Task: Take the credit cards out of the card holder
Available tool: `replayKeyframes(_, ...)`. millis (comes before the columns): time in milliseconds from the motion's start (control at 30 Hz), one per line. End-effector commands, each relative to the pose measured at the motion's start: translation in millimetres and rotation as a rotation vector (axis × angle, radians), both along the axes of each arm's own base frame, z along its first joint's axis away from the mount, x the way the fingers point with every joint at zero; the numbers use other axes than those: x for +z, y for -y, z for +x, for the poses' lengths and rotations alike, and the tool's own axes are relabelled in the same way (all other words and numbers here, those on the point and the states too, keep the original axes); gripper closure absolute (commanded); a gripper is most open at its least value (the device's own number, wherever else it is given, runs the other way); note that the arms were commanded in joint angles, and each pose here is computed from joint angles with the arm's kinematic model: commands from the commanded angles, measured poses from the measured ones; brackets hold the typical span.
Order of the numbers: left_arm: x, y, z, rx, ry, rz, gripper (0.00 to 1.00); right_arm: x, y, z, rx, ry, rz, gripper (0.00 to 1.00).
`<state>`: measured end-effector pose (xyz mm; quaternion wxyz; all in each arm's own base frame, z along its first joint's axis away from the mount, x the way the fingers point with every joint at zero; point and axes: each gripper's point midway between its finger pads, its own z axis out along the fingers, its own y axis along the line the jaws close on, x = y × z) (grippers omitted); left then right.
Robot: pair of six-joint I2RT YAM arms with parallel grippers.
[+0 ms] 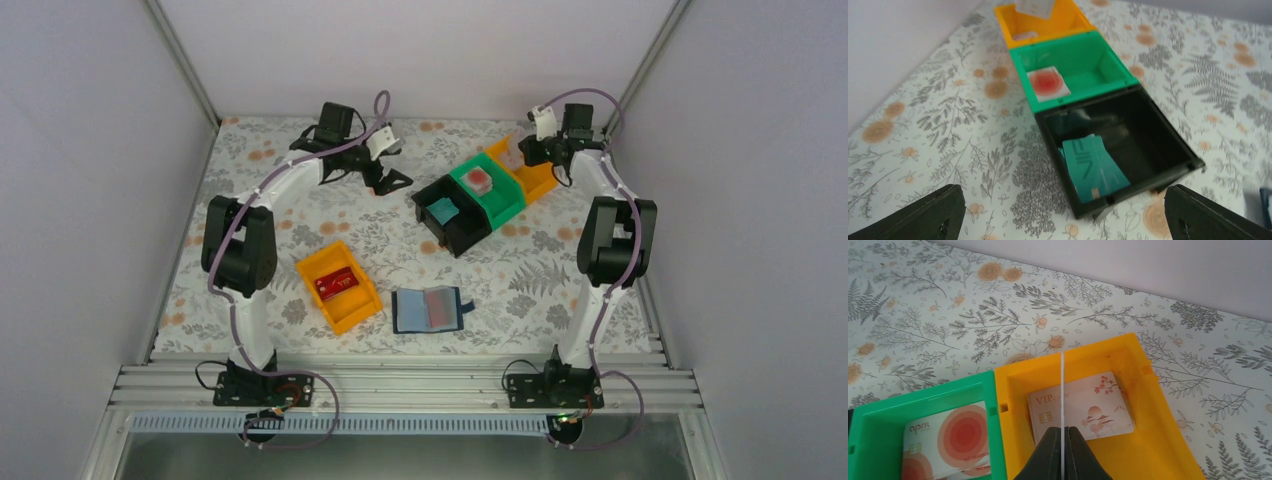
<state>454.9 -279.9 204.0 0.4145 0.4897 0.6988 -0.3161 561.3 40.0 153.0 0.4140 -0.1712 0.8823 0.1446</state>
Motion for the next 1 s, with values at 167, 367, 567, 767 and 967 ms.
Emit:
replayKeyframes(167, -57, 5, -23, -0.171, 0.065, 0.135, 0.00, -1, 4, 1, 0.011, 0.039, -0.012, 0.96)
replayKeyframes(367, -73, 10, -28, -0.199, 0.078, 0.165, 0.00, 5, -9, -2, -0.037, 0.016, -0.139, 0.96)
replayKeyframes(567, -94, 12, -39, -0.252, 0.096, 0.188, 0.00, 23, -45, -1, -0.002, 0.060, -0.100, 0.96)
replayKeyframes(767, -87, 16, -37, -0.241, 0.106, 0.179, 0.00, 5, -63, 5, 0.020, 0.051, -0.019, 0.96)
replayKeyframes(967, -88, 15, -41, -0.238, 0.088, 0.178, 0.00, 14, -59, 6, 0.069, 0.104, 0.116, 0.96)
